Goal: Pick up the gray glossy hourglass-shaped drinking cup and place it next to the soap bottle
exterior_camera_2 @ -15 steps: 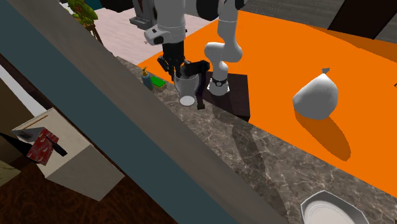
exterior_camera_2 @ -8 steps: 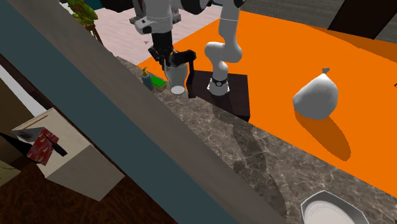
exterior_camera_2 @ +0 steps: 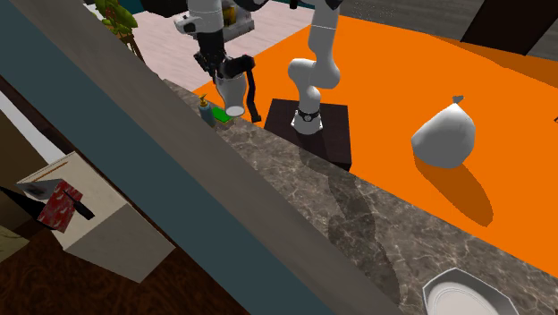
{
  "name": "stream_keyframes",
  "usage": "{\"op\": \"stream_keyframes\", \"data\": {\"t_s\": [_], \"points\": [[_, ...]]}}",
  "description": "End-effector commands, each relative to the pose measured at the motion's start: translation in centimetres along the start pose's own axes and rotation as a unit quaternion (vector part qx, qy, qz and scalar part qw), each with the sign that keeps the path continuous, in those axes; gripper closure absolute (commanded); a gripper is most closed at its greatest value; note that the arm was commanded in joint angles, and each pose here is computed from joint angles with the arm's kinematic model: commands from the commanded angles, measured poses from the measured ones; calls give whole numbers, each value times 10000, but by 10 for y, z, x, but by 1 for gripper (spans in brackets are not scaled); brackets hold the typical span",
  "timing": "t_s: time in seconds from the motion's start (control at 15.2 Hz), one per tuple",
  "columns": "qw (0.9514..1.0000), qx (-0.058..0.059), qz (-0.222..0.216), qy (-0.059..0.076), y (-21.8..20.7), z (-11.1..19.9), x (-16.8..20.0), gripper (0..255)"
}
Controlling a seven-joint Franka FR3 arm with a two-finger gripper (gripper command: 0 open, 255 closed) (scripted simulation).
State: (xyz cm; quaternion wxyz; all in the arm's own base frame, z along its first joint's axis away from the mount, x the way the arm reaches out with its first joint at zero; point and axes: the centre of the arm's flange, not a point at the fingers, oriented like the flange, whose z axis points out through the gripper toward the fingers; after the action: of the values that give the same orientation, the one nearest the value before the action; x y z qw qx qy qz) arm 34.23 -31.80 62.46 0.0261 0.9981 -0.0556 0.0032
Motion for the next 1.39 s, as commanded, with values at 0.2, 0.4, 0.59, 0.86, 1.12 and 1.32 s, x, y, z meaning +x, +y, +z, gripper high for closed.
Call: {"op": "stream_keyframes", "data": {"t_s": [0.2,0.4,0.59,0.86,1.12,1.32], "points": [[10000,0,-9,1,39,10,-31,255],[10000,0,-9,1,39,26,-31,255],[10000,0,-9,1,38,42,-31,255],[10000,0,-9,1,37,63,-31,255],[10000,0,-9,1,35,84,-31,255],[10000,0,-9,1,35,100,-32,255]]}}
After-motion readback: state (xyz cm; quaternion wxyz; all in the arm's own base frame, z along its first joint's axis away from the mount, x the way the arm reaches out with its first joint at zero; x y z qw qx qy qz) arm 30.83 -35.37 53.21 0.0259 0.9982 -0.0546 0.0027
